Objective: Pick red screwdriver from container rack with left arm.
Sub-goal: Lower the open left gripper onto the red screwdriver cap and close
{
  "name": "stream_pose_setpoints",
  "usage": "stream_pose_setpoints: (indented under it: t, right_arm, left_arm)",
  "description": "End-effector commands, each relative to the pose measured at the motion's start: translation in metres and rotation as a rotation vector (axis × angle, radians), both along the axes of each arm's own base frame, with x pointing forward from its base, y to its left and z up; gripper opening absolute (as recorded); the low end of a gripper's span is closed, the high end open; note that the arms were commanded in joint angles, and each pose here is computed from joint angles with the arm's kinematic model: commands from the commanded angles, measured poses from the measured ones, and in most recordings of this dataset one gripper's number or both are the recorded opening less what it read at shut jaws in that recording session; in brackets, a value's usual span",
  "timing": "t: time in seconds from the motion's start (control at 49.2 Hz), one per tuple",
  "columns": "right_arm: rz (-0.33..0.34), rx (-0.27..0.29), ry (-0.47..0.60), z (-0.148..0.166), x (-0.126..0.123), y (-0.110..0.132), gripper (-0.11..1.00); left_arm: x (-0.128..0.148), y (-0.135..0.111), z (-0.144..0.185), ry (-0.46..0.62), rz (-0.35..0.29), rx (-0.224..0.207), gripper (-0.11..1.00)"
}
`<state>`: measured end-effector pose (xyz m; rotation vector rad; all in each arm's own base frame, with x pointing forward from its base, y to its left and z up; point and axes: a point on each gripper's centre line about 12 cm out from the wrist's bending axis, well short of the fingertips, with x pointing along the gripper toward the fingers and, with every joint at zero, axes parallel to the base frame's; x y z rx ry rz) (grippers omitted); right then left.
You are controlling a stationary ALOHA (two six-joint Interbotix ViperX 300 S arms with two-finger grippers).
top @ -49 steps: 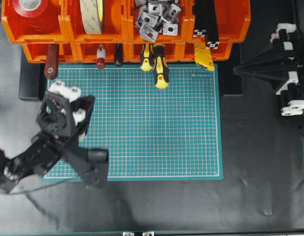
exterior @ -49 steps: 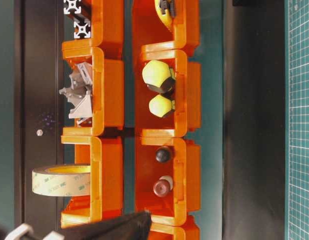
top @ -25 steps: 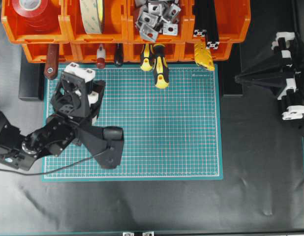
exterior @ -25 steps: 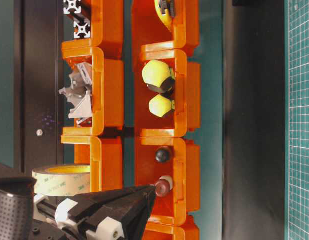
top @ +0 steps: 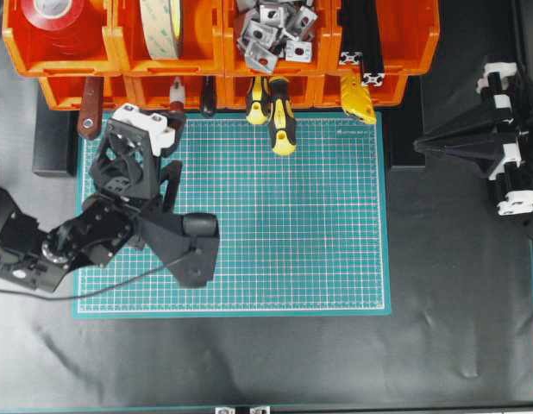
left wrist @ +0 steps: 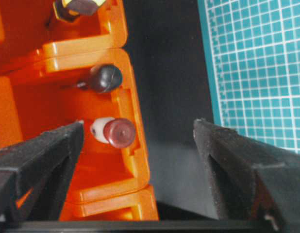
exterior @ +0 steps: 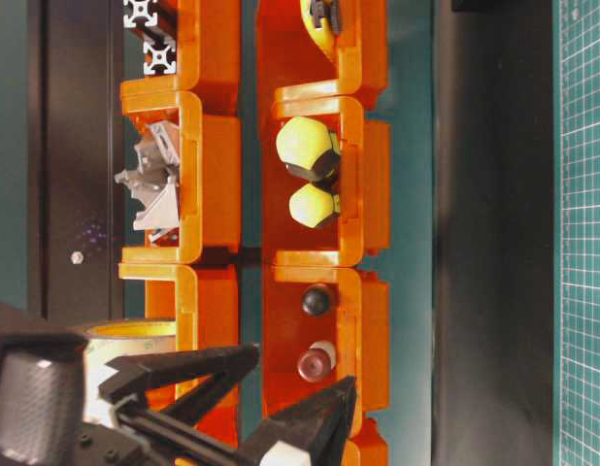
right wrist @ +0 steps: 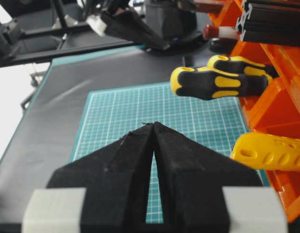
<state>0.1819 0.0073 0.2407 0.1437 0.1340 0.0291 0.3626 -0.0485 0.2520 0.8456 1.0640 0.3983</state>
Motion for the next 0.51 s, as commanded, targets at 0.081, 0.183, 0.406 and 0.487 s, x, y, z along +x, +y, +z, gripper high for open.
stream_pose_setpoints:
  t: [0.081, 0.183, 0.406, 0.487]
  right_arm:
    - [0.013, 0.004, -0.011, 0.005, 0.002, 0.003, 0.00]
    - [0.021, 0.004, -0.009, 0.004, 0.001, 0.004, 0.00]
    - [0.030, 0.005, -0.010, 0.005, 0.002, 0.006, 0.00]
    - [0.031, 0.005, -0.010, 0.005, 0.001, 0.006, 0.00]
  left_arm:
    - [0.000, 0.021, 0.005, -0.035, 0.023, -0.025, 0.85]
    - [-0.002, 0.034, 0.003, -0.032, 0.055, -0.025, 0.86]
    - [-0.006, 0.043, 0.001, -0.036, 0.061, -0.033, 0.86]
    - [-0.005, 0.043, 0.000, -0.040, 0.049, -0.040, 0.86]
